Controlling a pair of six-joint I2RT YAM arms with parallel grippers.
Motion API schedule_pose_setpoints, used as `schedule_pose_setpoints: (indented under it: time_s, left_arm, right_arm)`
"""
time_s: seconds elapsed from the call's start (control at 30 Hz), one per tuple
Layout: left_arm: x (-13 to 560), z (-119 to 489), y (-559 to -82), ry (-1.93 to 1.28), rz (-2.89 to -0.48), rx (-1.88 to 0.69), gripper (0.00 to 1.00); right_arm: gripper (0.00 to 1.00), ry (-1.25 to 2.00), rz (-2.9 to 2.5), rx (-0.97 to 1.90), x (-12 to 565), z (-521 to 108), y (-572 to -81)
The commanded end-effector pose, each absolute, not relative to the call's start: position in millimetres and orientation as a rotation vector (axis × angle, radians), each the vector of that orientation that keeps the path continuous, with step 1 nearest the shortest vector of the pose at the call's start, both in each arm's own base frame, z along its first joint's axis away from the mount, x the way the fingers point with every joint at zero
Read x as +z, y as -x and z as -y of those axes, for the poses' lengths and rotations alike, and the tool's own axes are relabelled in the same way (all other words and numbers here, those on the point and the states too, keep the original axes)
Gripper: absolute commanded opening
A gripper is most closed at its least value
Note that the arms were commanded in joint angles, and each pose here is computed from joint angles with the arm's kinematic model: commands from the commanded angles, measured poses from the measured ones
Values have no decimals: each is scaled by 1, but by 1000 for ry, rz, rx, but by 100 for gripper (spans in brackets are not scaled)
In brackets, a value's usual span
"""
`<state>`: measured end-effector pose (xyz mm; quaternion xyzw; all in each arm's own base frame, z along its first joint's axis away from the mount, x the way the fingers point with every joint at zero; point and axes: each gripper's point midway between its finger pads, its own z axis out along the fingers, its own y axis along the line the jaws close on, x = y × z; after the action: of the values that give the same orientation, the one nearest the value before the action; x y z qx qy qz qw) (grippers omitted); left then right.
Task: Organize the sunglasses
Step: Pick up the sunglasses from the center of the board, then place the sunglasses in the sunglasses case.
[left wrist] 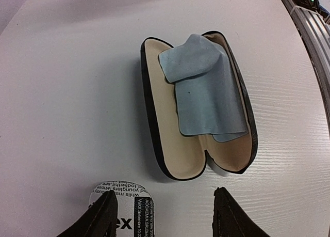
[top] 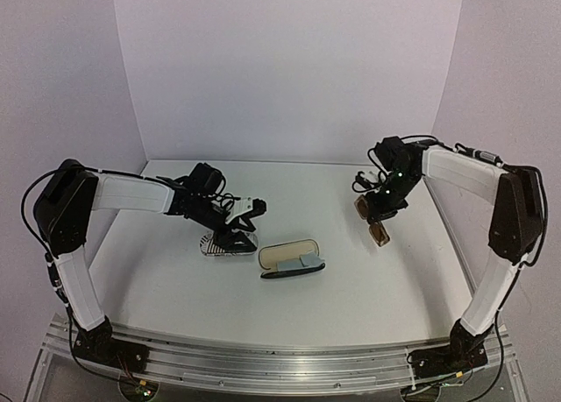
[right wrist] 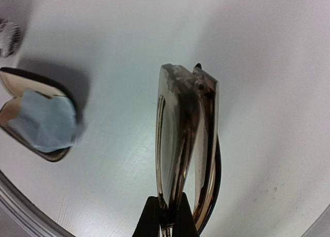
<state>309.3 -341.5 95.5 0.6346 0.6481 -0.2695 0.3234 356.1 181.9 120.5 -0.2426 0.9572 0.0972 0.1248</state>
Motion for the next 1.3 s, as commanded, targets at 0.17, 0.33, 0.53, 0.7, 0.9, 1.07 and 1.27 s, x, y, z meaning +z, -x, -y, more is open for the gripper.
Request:
schedule_pose_setpoints:
  time_s: [0.17, 0.33, 0.53, 0.7, 0.9, 1.07, 1.27]
  left_arm:
    - [126, 334, -330, -1531, -1740, -685, 58]
    - [122, 340, -328, -1312, -1990, -890, 62]
    - [102, 353, -317, -1203, -2158, -1118, 60]
    - [81, 362, -321, -1195, -2206, -1168, 53]
    - [78, 375, -318, -1284, -2128, -1276, 44]
    - [62, 372, -313, -1338, -2133, -1260, 31]
    - [51, 372, -303, -1391, -2142, -1279, 26]
  right_arm:
    - [0, 1590, -2281, 683, 159, -342, -303]
    - [0, 1701, -2282, 580, 131, -360, -317]
    - [0, 1782, -2186, 600, 127, -364, -315]
    - [0, 1874, -2153, 599, 114, -367, -305]
    - [0, 1921, -2178, 601, 102, -360, -291]
    - [0, 1960, -2169, 636, 95, -364, -280]
    - [0, 2019, -2152, 619, 84, -367, -274]
